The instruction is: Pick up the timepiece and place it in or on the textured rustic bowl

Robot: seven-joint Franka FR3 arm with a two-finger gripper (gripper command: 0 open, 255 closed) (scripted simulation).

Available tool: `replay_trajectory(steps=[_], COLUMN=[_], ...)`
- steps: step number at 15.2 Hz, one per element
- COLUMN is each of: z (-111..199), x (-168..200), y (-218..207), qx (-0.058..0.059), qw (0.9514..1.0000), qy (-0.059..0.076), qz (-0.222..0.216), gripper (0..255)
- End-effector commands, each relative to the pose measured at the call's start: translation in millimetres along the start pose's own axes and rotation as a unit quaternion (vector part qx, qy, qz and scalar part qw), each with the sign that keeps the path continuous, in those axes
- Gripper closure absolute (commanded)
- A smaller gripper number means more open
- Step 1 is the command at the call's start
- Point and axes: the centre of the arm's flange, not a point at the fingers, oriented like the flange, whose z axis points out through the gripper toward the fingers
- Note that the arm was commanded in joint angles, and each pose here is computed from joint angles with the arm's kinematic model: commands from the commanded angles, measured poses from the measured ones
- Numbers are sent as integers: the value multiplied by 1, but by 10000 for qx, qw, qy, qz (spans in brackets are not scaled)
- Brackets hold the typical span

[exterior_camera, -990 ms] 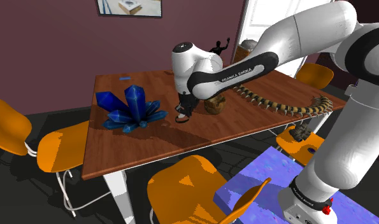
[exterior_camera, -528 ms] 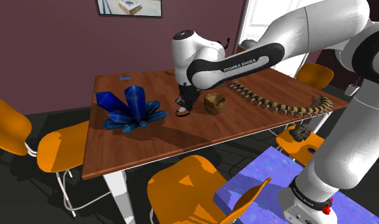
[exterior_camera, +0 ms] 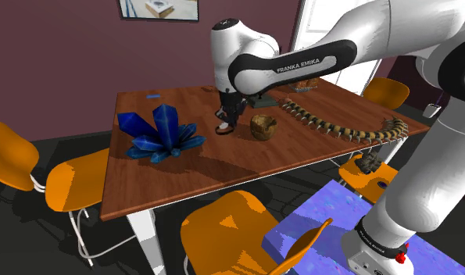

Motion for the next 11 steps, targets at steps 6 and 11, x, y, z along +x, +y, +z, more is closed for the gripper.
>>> replay_trajectory(steps=[6, 11], z=[-12, 1], x=[9, 20], y=[44, 107], qx=[0, 0], qw=[10000, 10000], qy=[-1, -1], qz=[-1, -1], gripper=[255, 255])
